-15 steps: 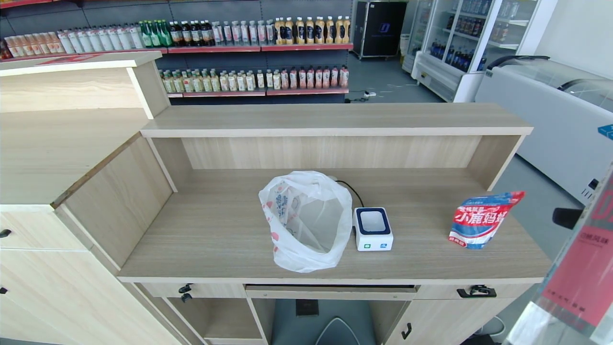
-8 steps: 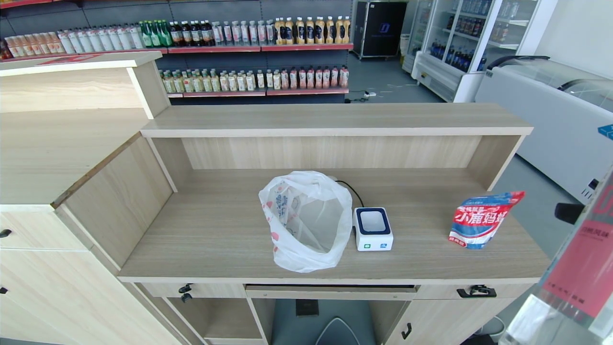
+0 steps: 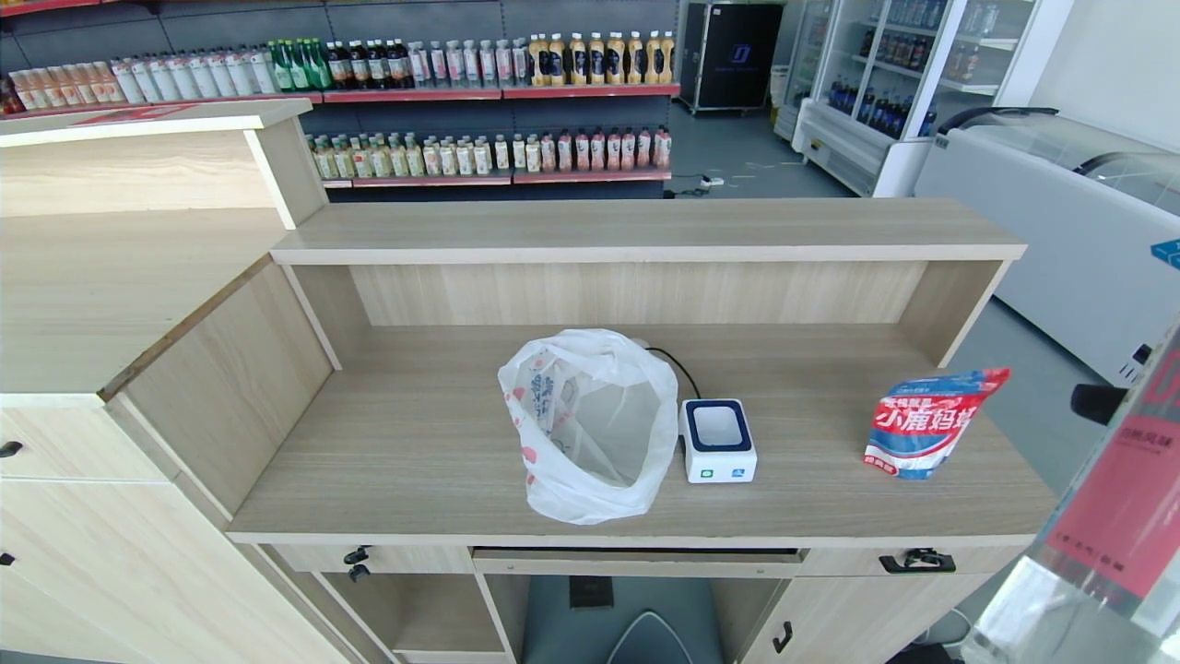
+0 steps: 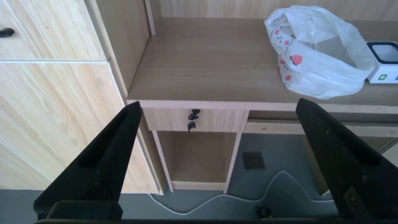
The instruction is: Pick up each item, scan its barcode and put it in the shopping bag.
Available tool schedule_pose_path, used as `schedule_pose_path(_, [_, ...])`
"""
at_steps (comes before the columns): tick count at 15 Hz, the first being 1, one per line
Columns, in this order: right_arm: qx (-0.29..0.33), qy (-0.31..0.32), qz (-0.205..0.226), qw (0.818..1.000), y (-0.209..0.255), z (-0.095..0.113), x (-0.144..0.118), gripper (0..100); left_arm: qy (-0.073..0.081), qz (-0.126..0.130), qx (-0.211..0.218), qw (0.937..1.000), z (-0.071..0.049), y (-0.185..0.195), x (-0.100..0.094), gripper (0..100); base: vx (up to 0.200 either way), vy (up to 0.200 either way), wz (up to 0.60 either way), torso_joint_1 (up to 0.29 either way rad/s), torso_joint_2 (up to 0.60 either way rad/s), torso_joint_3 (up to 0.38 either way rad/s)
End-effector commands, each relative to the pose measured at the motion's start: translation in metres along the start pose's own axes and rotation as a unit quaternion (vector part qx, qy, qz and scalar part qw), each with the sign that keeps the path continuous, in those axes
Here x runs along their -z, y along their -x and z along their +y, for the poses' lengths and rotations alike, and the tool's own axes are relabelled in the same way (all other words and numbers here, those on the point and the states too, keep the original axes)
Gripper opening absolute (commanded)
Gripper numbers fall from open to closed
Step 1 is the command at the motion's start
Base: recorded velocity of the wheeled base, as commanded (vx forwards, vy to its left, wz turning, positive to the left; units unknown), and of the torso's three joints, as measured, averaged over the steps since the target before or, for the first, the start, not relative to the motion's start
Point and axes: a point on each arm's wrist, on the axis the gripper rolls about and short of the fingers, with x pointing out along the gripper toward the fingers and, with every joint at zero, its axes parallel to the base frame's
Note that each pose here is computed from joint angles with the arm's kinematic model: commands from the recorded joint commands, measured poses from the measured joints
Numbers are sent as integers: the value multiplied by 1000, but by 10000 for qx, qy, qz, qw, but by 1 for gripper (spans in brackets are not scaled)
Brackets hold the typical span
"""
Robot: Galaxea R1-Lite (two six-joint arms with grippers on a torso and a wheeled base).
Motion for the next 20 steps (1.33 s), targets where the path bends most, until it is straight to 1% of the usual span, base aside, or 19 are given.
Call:
schedule_pose_path(1, [345,61,-117,9993,-2,-12,-1,0,1,2,-3,10000,0,0,0,100,0,0,0,0,0,0])
schedule_pose_path(2, [822,358,-245,9957,-3,-26,-2,0,1,-6,-3,10000,0,0,0,100,0,0,0,0,0,0])
schedule_pose_path(3, [1535,769,-329,9846,0,-48,-2,0,1,2,-3,10000,0,0,0,100,0,0,0,0,0,0])
schedule_pose_path(4, [2437,1317,-248,9606,11,-75,0,0,1,-6,-3,10000,0,0,0,100,0,0,0,0,0,0])
schedule_pose_path(5, [3149,1723,-40,9334,24,-96,5,0,1,-6,-3,10000,0,0,0,100,0,0,0,0,0,0])
schedule_pose_path(6, [3615,2075,200,9087,37,-108,9,0,1,-6,-3,10000,0,0,0,100,0,0,0,0,0,0])
schedule_pose_path(7, [4033,2425,537,8807,50,-118,12,0,1,-6,-3,10000,0,0,0,100,0,0,0,0,0,0])
schedule_pose_path(8, [4451,3078,1084,8339,66,-125,15,0,1,-6,-3,10000,0,0,0,100,0,0,0,0,0,0])
schedule_pose_path(9, [4663,3646,1509,7917,80,-128,15,0,1,2,-3,10000,0,0,0,100,0,0,0,0,0,0])
schedule_pose_path(10, [4788,4021,1820,7589,91,-131,15,0,1,-6,-3,10000,0,0,0,100,0,0,0,0,0,0])
schedule_pose_path(11, [4782,4152,1920,7497,94,-133,15,0,1,-6,-3,10000,0,0,0,100,0,0,0,0,0,0])
schedule_pose_path(12, [4778,4188,1929,7478,94,-135,14,0,1,-6,-3,10000,0,0,0,100,0,0,0,0,0,0])
schedule_pose_path(13, [4779,4294,1930,7416,95,-137,13,0,1,2,-3,10000,0,0,0,100,0,0,0,0,0,0])
schedule_pose_path(14, [4763,4502,2009,7281,96,-140,12,0,1,-6,-3,10000,0,0,0,100,0,0,0,0,0,0])
schedule_pose_path(15, [4755,4581,2058,7223,97,-141,12,0,1,-6,-3,10000,0,0,0,100,0,0,0,0,0,0])
schedule_pose_path(16, [4739,4967,2277,6905,101,-145,10,0,1,-6,-3,10000,0,0,0,100,0,0,0,0,0,0])
schedule_pose_path(17, [4756,5236,2460,6627,107,-147,8,0,1,2,-3,10000,0,0,0,100,0,0,0,0,0,0])
schedule_pose_path(19, [4717,5591,2634,6289,113,-150,5,0,1,-6,-3,10000,0,0,0,100,0,0,600,5,5,-2])
schedule_pose_path(20, [4690,5976,2716,5909,116,-150,-2,0,1,2,-3,10000,0,0,0,100,0,0,600,7,2,2])
